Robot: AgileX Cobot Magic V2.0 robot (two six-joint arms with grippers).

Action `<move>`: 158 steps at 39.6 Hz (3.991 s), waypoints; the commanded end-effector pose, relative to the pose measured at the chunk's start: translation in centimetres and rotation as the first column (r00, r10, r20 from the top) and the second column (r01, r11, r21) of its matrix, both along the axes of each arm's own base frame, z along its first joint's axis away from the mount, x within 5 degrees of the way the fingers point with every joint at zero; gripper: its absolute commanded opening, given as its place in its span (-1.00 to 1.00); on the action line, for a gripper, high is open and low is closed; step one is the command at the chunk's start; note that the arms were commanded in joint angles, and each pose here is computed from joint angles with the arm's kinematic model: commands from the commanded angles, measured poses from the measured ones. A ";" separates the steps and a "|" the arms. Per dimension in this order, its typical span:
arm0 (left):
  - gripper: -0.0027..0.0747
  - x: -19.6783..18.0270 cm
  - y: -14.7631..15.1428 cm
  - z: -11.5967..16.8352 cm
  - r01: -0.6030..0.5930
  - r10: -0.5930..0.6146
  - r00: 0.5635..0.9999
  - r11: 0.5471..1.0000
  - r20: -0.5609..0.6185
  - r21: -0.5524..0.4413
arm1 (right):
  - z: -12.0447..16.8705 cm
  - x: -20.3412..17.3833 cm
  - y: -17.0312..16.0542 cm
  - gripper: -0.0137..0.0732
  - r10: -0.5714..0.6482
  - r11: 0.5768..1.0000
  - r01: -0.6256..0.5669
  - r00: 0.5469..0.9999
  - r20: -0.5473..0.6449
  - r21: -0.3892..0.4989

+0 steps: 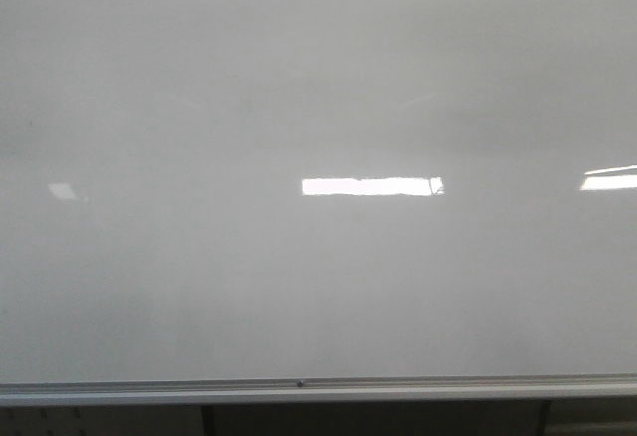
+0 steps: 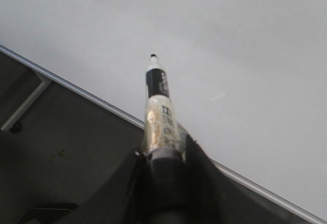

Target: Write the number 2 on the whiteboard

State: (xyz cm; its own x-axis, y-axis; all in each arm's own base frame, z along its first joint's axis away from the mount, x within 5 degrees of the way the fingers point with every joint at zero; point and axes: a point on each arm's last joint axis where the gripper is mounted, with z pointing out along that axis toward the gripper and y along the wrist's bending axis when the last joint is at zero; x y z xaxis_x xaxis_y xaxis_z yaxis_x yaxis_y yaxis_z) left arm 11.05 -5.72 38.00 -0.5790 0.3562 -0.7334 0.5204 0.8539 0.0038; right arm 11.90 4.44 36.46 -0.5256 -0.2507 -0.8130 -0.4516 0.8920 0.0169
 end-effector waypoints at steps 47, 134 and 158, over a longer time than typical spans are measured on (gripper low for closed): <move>0.26 0.3 -0.1 1.2 -0.015 0.020 0.997 0.998 0.080 -0.055 | -1.5 10.3 0.3 -0.51 -0.205 0.978 0.185 0.943 0.262 0.099; 0.26 0.3 -0.1 1.2 -0.015 0.020 0.997 0.998 0.080 -0.055 | -10.1 16.7 -0.4 -0.51 -0.240 0.970 0.239 0.971 -0.020 -0.043; 0.26 0.3 -0.1 1.2 -0.015 0.020 0.997 0.998 0.080 -0.055 | -10.8 17.1 -4.2 -0.51 -0.353 0.935 0.349 0.934 -0.059 -0.070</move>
